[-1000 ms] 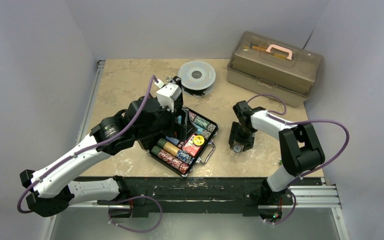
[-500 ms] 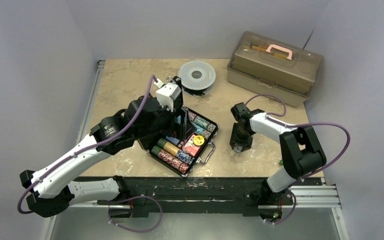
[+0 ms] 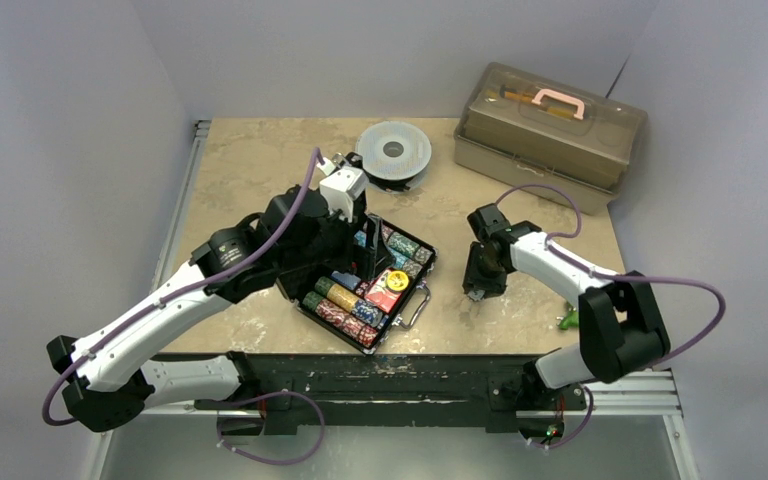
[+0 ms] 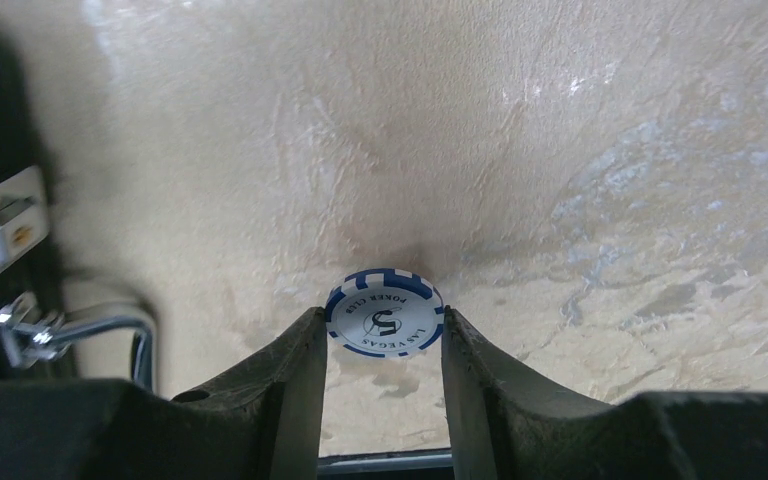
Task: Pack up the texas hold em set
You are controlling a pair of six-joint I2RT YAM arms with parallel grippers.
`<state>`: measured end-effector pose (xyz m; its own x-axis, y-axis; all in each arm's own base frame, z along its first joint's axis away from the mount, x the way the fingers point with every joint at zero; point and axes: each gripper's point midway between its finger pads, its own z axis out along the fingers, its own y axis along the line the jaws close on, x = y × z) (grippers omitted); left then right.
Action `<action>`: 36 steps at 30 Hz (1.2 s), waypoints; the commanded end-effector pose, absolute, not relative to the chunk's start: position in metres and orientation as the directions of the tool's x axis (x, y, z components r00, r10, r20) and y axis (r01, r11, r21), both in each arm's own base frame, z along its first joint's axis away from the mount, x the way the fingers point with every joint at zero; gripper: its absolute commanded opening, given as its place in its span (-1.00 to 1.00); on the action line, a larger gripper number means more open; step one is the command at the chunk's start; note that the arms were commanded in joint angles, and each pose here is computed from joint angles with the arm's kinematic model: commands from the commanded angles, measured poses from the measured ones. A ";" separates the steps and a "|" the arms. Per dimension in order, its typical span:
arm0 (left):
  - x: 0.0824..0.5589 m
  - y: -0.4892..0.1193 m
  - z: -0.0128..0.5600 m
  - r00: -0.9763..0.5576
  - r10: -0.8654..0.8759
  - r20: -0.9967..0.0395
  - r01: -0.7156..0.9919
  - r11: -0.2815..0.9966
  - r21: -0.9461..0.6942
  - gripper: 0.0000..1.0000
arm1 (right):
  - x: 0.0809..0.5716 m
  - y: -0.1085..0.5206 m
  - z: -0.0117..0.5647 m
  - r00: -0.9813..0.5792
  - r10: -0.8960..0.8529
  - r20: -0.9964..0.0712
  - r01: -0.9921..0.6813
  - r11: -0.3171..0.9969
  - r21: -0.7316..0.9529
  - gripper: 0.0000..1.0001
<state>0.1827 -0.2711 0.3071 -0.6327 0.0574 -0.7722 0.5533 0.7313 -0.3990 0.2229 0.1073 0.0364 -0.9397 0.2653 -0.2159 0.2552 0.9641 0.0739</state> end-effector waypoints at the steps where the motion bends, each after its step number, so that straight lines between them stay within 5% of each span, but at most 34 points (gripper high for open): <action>1: 0.190 -0.280 0.323 -0.667 0.000 -0.745 0.535 0.696 -0.479 0.77 | 0.229 0.117 0.065 -0.939 0.193 -0.284 0.156 0.977 0.149 -0.96; 13: 0.220 -0.299 0.319 -0.805 -0.080 -0.588 0.414 0.635 -0.653 0.66 | 0.233 0.122 0.092 -0.948 0.152 -0.281 0.110 0.981 0.159 -1.00; 25: 0.243 -0.348 0.297 -0.574 -0.236 -0.784 0.624 0.494 -0.605 0.61 | 0.243 0.153 0.157 -0.915 0.390 -0.099 0.358 0.901 0.245 -1.00; 36: 0.262 -0.386 0.260 -0.577 -0.390 -0.718 0.521 0.501 -0.691 0.31 | 0.248 0.163 0.186 -0.806 0.592 -0.010 0.561 0.768 0.308 -1.00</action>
<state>0.2431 -0.3833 0.2297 -0.6601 -0.2186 -0.7187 0.5366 0.5322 -0.6548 0.2491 0.1580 0.1705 -0.8662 0.4949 -0.0690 0.4600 0.8437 0.2766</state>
